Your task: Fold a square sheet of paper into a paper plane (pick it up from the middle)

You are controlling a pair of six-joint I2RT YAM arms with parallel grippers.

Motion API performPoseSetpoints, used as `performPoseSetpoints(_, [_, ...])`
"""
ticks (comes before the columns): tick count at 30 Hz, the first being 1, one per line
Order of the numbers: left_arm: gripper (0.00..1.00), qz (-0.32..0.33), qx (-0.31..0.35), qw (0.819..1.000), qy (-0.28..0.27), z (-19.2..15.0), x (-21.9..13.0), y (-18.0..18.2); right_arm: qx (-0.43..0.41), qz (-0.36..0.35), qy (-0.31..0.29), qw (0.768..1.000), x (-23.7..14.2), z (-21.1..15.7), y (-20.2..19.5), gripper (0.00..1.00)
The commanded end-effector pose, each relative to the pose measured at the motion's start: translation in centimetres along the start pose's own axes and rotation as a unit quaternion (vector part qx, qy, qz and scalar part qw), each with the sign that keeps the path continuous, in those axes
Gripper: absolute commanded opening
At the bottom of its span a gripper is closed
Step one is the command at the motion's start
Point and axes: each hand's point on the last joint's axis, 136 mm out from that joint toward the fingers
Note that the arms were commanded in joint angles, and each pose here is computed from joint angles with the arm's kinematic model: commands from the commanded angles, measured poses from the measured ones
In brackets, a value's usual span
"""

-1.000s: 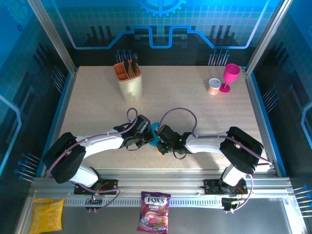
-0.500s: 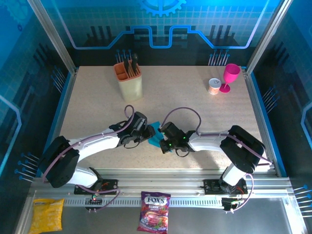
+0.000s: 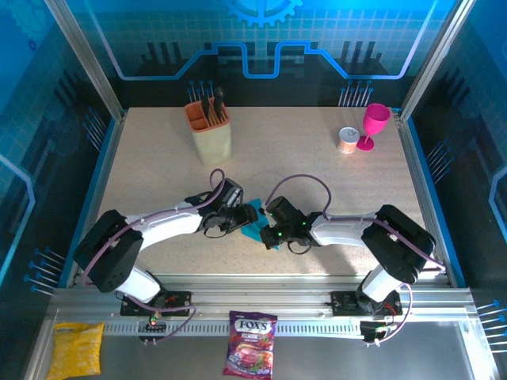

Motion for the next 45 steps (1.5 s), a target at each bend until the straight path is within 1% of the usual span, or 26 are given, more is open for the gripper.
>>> performPoseSetpoints(1, [0.56,-0.01,-0.009,1.0,0.01,0.1,0.0,-0.8,0.0,0.014,-0.004,1.0,-0.5,0.4,0.5,0.0])
performPoseSetpoints(12, [0.6,-0.001,-0.013,1.0,0.01,0.7,0.7,-0.9,0.0,0.017,-0.005,1.0,-0.4,0.4,0.8,0.0])
performPoseSetpoints(15, [0.56,0.0,-0.011,1.0,0.013,0.8,0.9,-1.1,0.0,0.017,-0.007,1.0,-0.4,0.5,0.8,0.0])
performPoseSetpoints(16, [0.54,0.002,-0.011,1.0,0.014,0.8,1.0,-1.0,0.001,0.016,-0.006,1.0,-0.4,0.4,0.8,0.0])
performPoseSetpoints(18, [0.44,0.0,-0.009,1.0,0.015,0.8,1.2,-1.0,0.001,0.018,-0.006,1.0,-0.4,0.5,0.9,0.0])
performPoseSetpoints(23, [0.23,0.003,-0.009,1.0,0.022,0.4,1.5,-0.7,0.002,0.018,-0.008,1.0,-0.5,0.6,0.9,0.0])
performPoseSetpoints(26, [0.08,0.003,-0.009,1.0,0.023,0.2,1.3,-0.6,0.001,0.016,-0.007,1.0,-0.5,0.6,0.9,0.0])
performPoseSetpoints(27, [0.02,0.003,-0.009,1.0,0.023,0.2,1.3,-0.5,0.001,0.016,-0.008,1.0,-0.6,0.7,0.9,0.03])
performPoseSetpoints(28, [0.0,0.002,-0.009,1.0,0.022,0.2,1.2,-0.6,0.002,0.014,-0.008,1.0,-0.6,0.6,0.9,0.06])
performPoseSetpoints(32, [0.0,-0.001,-0.017,1.0,0.024,0.0,0.9,-0.6,0.0,0.004,-0.015,1.0,-1.1,0.8,0.6,0.21])
performPoseSetpoints(34, [0.0,-0.002,-0.028,0.999,0.026,-0.2,0.8,-0.4,-0.002,-0.001,-0.02,1.0,-1.4,0.9,0.6,0.25])
performPoseSetpoints(36, [0.0,-0.003,-0.041,0.999,0.026,-0.4,0.6,-0.4,-0.006,-0.007,-0.024,1.0,-1.7,0.9,0.5,0.27])
performPoseSetpoints(45, [0.0,-0.006,-0.084,0.996,0.025,-1.0,0.1,-0.2,-0.036,-0.045,-0.021,0.998,-1.3,0.3,0.6,0.28])
Point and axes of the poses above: each hand's point on the last joint's axis, 136 mm out from that joint toward the fingers, its own x axis out along the fingers, its own y axis along the line the jaws close on, z = x × y, and after that the axes turned 10 degrees about x, right-handed
